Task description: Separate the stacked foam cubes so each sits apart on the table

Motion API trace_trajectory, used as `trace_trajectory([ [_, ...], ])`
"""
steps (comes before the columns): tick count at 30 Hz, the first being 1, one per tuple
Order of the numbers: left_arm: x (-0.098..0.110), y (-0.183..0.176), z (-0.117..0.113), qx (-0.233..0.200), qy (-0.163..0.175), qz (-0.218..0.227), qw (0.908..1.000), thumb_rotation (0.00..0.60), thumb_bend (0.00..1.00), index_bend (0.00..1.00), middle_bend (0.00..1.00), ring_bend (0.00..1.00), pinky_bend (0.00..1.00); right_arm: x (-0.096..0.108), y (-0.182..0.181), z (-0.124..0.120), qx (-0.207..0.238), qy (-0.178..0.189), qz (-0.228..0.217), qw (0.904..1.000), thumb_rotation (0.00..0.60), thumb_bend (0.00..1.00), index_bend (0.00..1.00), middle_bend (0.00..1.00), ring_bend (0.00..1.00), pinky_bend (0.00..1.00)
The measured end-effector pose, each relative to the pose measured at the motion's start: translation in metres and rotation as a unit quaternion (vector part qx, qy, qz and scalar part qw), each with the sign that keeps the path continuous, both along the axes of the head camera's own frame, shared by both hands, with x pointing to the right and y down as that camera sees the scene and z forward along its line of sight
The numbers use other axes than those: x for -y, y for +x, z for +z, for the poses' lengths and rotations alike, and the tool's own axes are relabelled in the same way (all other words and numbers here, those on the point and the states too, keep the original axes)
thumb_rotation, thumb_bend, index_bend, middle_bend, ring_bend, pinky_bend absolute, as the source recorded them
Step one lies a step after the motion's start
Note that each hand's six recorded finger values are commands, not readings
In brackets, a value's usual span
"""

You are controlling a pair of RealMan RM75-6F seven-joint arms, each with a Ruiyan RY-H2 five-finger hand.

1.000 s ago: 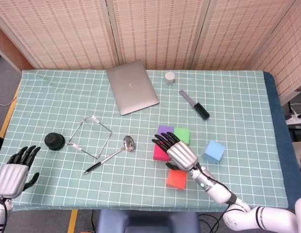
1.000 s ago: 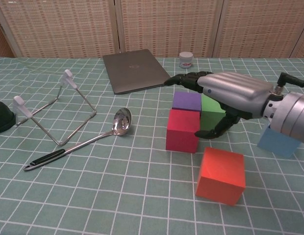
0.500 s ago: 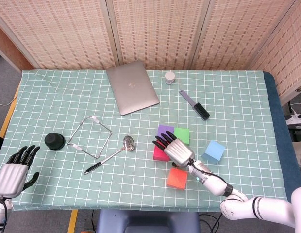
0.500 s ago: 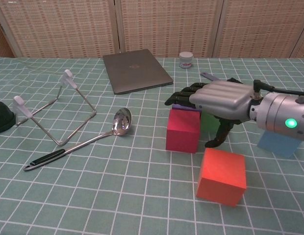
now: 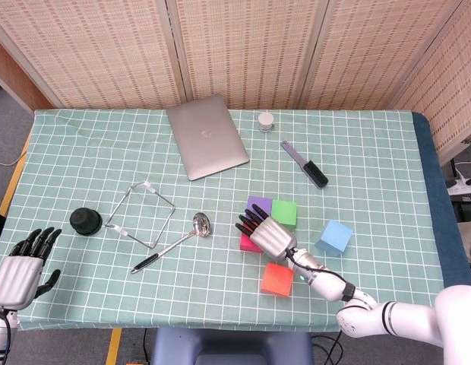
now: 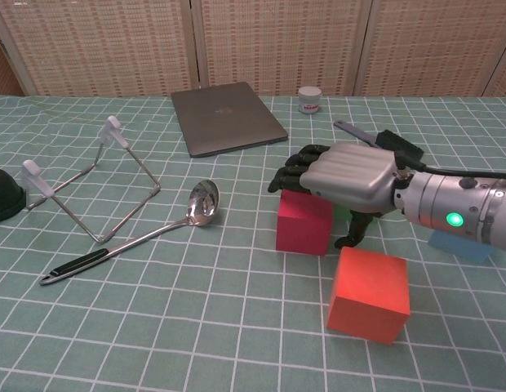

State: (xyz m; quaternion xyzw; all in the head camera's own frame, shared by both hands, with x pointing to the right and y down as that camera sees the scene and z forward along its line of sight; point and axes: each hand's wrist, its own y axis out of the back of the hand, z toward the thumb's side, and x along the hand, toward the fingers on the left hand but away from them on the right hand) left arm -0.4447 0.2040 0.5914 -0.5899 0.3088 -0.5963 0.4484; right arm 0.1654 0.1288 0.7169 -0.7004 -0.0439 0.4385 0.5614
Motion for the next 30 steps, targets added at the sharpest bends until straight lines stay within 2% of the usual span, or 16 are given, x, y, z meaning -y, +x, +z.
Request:
trace_trajectory([
  [5,0.000,0.000,0.000,0.001,0.000,0.000,1.0000,0.600,0.33,0.10,0.10,0.10,0.28,0.000,-0.001,0.001,0.001,0.018,-0.007,0.9998,0.600,0.06,0.37,0.27,0.00,0.00],
  [9,0.000,0.000,0.000,0.001,0.000,0.000,1.0000,0.600,0.33,0.10,0.10,0.10,0.28,0.000,-0.002,0.001,0.004,0.028,-0.008,0.9996,0.600,0.06,0.57,0.41,0.02,0.00],
  [11,0.000,0.001,0.001,0.000,-0.001,0.001,1.0000,0.600,0.33,0.10,0.10,0.10,0.28,0.001,-0.003,-0.001,0.014,0.040,-0.007,0.9991,0.600,0.06,0.61,0.44,0.04,0.00],
  [13,0.000,0.001,0.001,0.001,-0.002,0.002,1.0000,0.600,0.33,0.10,0.10,0.10,0.28,0.002,-0.006,-0.006,0.032,0.050,-0.001,0.9982,0.600,0.06,0.62,0.46,0.05,0.00],
  [19,0.000,0.001,0.002,0.001,-0.002,0.002,1.0000,0.600,0.33,0.10,0.10,0.10,0.28,0.005,-0.014,-0.024,0.127,0.069,0.023,0.9892,0.600,0.06,0.62,0.47,0.07,0.00],
  [24,0.000,0.002,0.002,0.001,-0.003,0.004,1.0000,0.600,0.33,0.10,0.10,0.10,0.28,-0.006,-0.024,-0.029,0.190,0.031,0.026,0.9809,0.600,0.06,0.62,0.47,0.07,0.00],
  [30,0.000,0.003,0.003,0.001,-0.003,0.005,1.0000,0.600,0.33,0.10,0.10,0.10,0.28,-0.026,-0.043,-0.023,0.201,-0.011,0.003,0.9796,0.600,0.06,0.61,0.47,0.07,0.00],
])
